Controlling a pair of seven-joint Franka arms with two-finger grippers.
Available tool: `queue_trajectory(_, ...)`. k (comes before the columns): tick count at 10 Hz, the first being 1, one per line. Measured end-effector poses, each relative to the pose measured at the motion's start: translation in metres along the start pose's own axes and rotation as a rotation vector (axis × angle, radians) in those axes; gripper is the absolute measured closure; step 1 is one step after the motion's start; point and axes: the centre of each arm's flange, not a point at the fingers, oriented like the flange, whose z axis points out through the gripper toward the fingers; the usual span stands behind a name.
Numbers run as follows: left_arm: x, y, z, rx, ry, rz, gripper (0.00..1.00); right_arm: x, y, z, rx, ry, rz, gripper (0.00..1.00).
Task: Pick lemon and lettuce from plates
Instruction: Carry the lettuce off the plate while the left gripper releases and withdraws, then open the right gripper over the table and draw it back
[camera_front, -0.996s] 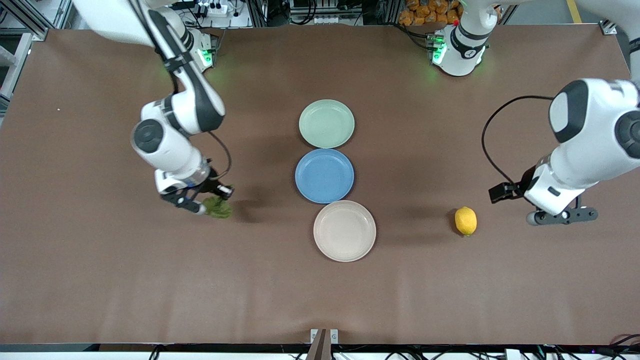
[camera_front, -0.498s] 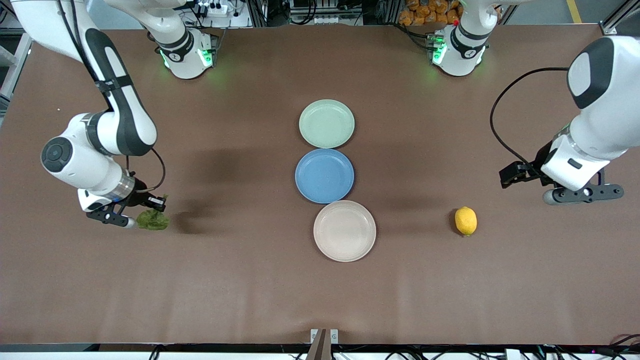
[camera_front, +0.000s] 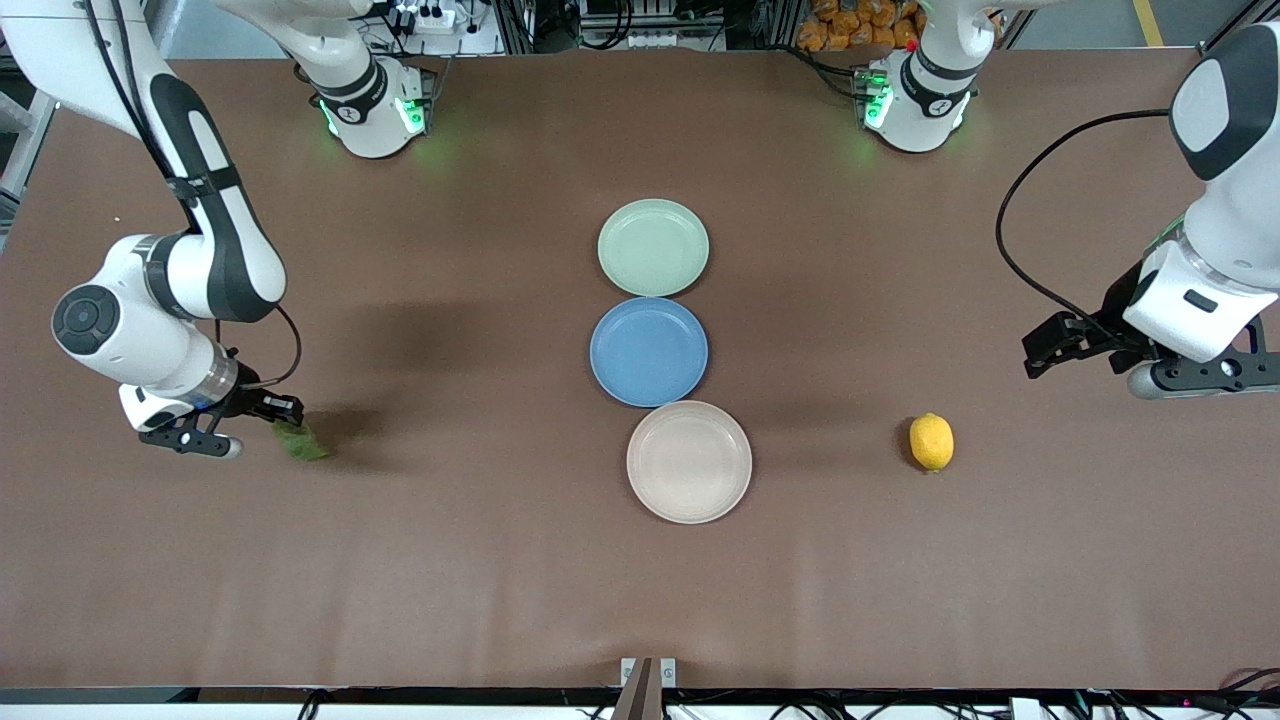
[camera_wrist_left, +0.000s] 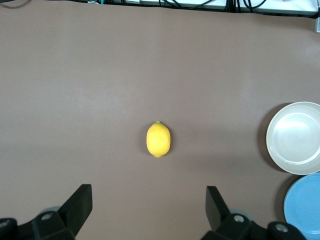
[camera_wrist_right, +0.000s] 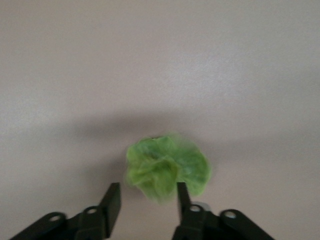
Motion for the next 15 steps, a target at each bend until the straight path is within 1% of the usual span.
queue_trajectory(1,-0.002,0.000,-0.006,0.002,-0.012,0.000,0.00,-0.001,-0.003,-0.002,-0.003,-0.015,-0.011,0.26)
queue_trajectory(3,-0.007,-0.001,-0.020,0.009,-0.041,0.001,0.00,-0.006,-0.005,-0.020,-0.009,-0.036,-0.080,0.00)
queue_trajectory(5,-0.013,-0.001,-0.031,0.012,-0.050,0.004,0.00,-0.023,-0.003,-0.044,-0.014,-0.047,-0.127,0.00)
queue_trajectory(7,-0.017,-0.001,-0.040,0.013,-0.055,0.020,0.00,-0.056,-0.005,-0.059,-0.020,-0.054,-0.154,0.00)
queue_trajectory(9,-0.021,-0.002,-0.045,0.015,-0.062,0.033,0.00,-0.092,-0.010,-0.075,-0.033,-0.087,-0.177,0.00)
queue_trajectory(10,-0.022,-0.002,-0.046,0.016,-0.065,0.034,0.00,-0.102,-0.011,-0.089,-0.038,-0.099,-0.182,0.00)
queue_trajectory(11,-0.023,-0.002,-0.047,0.016,-0.066,0.035,0.00,-0.106,-0.010,-0.106,-0.040,-0.091,-0.182,0.00)
queue_trajectory(12,-0.024,-0.002,-0.048,0.016,-0.066,0.035,0.00,-0.106,-0.009,-0.124,-0.039,-0.073,-0.178,0.00)
queue_trajectory(15,-0.026,-0.002,-0.051,0.006,-0.070,0.033,0.00,-0.083,-0.004,-0.208,-0.028,0.001,-0.153,0.00)
